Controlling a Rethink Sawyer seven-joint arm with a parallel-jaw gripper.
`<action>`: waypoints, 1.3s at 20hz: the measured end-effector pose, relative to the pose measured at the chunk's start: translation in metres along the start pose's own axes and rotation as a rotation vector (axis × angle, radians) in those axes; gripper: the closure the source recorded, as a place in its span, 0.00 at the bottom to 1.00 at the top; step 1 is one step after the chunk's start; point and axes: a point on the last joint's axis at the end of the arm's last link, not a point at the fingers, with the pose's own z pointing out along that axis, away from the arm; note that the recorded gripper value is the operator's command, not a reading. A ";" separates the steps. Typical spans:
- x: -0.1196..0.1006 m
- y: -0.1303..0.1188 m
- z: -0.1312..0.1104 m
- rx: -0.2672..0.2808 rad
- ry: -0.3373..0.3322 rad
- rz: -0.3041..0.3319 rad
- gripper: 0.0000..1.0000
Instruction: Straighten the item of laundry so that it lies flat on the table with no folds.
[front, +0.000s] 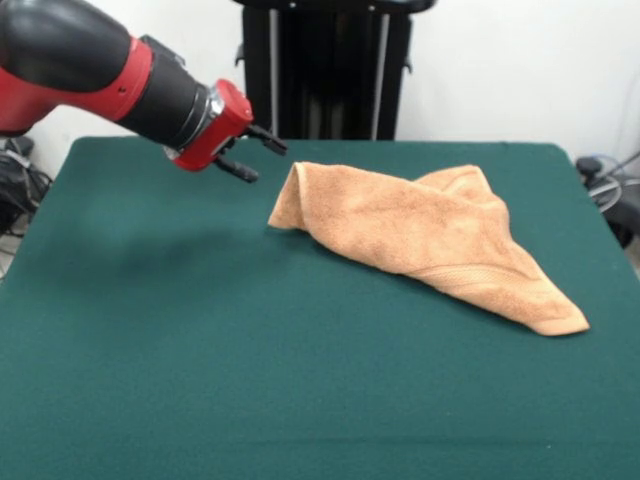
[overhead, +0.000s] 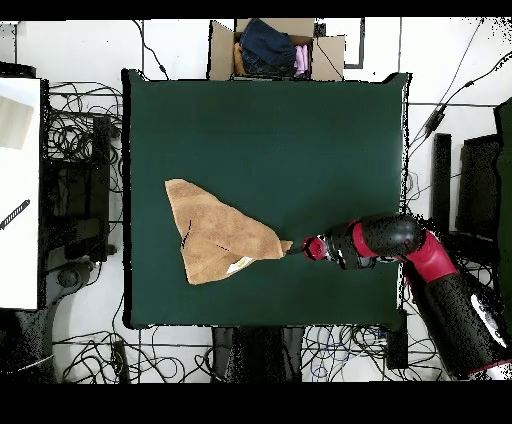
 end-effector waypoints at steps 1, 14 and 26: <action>0.000 0.000 0.000 0.001 0.000 0.000 0.00; 0.004 0.005 -0.002 0.009 0.011 -0.006 0.00; 0.004 0.015 -0.004 0.051 -0.006 -0.024 0.00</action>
